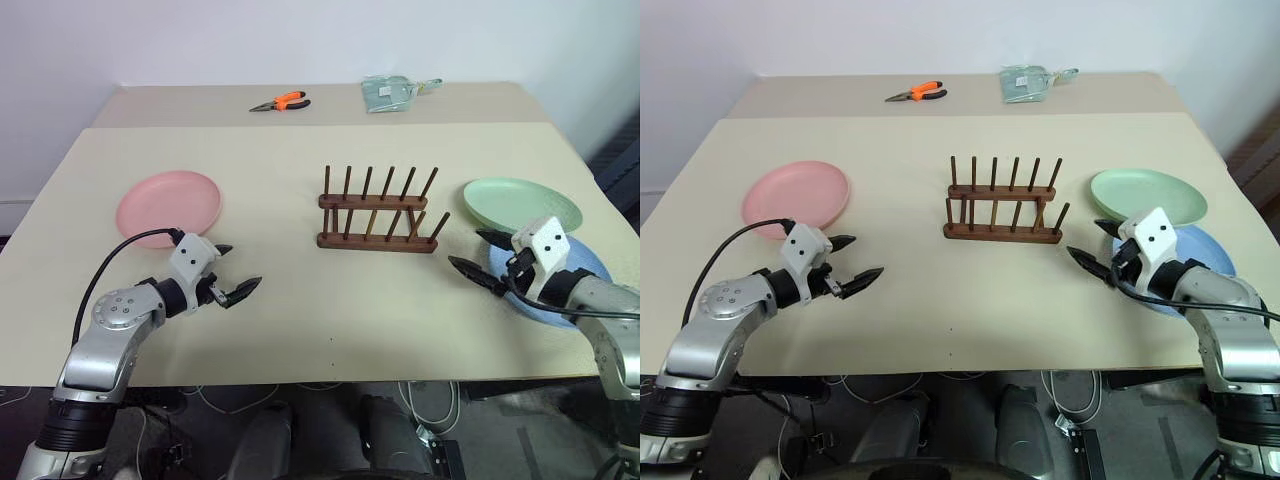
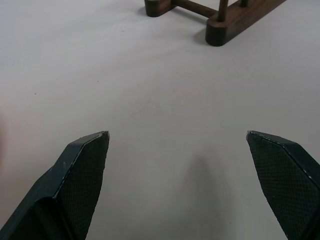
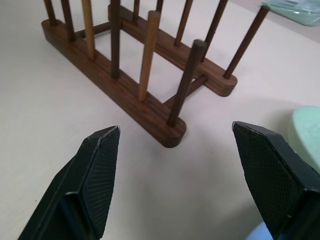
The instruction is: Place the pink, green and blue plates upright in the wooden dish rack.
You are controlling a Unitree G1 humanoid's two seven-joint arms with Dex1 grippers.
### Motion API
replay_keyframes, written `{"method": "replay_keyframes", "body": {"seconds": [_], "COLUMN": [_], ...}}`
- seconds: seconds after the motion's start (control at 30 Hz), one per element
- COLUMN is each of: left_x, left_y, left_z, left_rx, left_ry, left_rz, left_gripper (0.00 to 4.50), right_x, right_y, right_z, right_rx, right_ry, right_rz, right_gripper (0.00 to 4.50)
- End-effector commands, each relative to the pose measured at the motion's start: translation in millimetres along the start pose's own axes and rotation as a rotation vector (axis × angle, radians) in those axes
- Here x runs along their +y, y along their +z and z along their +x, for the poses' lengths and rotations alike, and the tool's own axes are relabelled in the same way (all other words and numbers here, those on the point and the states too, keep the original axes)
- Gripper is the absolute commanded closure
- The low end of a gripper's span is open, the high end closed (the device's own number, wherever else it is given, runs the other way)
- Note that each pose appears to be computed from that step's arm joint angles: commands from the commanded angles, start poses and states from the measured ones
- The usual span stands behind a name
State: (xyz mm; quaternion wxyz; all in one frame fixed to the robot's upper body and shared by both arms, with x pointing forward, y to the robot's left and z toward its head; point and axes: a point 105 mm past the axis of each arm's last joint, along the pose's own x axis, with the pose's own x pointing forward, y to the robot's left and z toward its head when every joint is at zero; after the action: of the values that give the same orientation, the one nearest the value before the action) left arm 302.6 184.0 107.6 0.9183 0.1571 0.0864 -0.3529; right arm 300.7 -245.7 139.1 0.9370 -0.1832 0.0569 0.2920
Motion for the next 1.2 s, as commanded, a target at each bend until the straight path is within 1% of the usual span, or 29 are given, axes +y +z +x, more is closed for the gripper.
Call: {"method": "replay_keyframes", "body": {"seconds": [0.03,0.1,0.2,0.33,0.4,0.47,0.53,0.63,0.7,0.77,0.87,0.93,1.0,1.03,1.1,1.2], "left_x": [4,5,3,-3,-7,-10,-13,-24,-37,-43,-56,-61,-66,-67,-71,-85], "left_y": [6,4,4,11,13,20,26,29,32,33,33,32,32,32,32,30], "left_z": [2,6,17,46,70,97,116,137,152,159,164,164,160,158,149,128], "left_rx": [-0.026,-0.026,-0.033,-0.049,-0.028,-0.023,-0.029,-0.013,-0.018,-0.027,-0.038,-0.047,-0.071,-0.082,-0.104,-0.132], "left_ry": [-0.002,-0.013,-0.062,-0.170,-0.239,-0.288,-0.319,-0.375,-0.419,-0.433,-0.479,-0.506,-0.535,-0.549,-0.594,-0.693], "left_rz": [0.021,0.025,0.008,0.016,0.061,0.082,0.082,0.103,0.098,0.080,0.070,0.082,0.099,0.115,0.159,0.240], "left_gripper": [0.00,0.00,0.00,0.00,0.00,0.00,0.00,0.00,0.00,0.00,0.84,1.76,2.82,3.20,3.20,3.20], "right_x": [-4,-2,3,19,30,41,49,62,68,74,78,76,72,71,68,57], "right_y": [7,7,7,11,13,10,9,12,13,14,12,12,13,13,14,12], "right_z": [4,7,11,17,19,15,10,3,-3,-6,-14,-20,-23,-24,-26,-35], "right_rx": [-0.037,-0.042,-0.037,-0.052,-0.066,-0.059,-0.051,-0.050,-0.043,-0.035,-0.005,0.009,0.025,0.030,0.039,0.061], "right_ry": [-0.025,-0.014,-0.003,0.022,0.021,0.015,0.001,-0.026,-0.053,-0.068,-0.080,-0.089,-0.094,-0.094,-0.090,-0.098], "right_rz": [-0.039,-0.030,-0.023,-0.036,-0.020,-0.009,0.001,0.014,0.025,0.033,0.023,0.017,0.003,-0.005,-0.017,-0.015], "right_gripper": [0.85,0.85,0.01,0.01,0.01,0.01,0.01,0.01,0.01,0.01,0.00,0.00,0.00,0.00,0.00,0.00]}}
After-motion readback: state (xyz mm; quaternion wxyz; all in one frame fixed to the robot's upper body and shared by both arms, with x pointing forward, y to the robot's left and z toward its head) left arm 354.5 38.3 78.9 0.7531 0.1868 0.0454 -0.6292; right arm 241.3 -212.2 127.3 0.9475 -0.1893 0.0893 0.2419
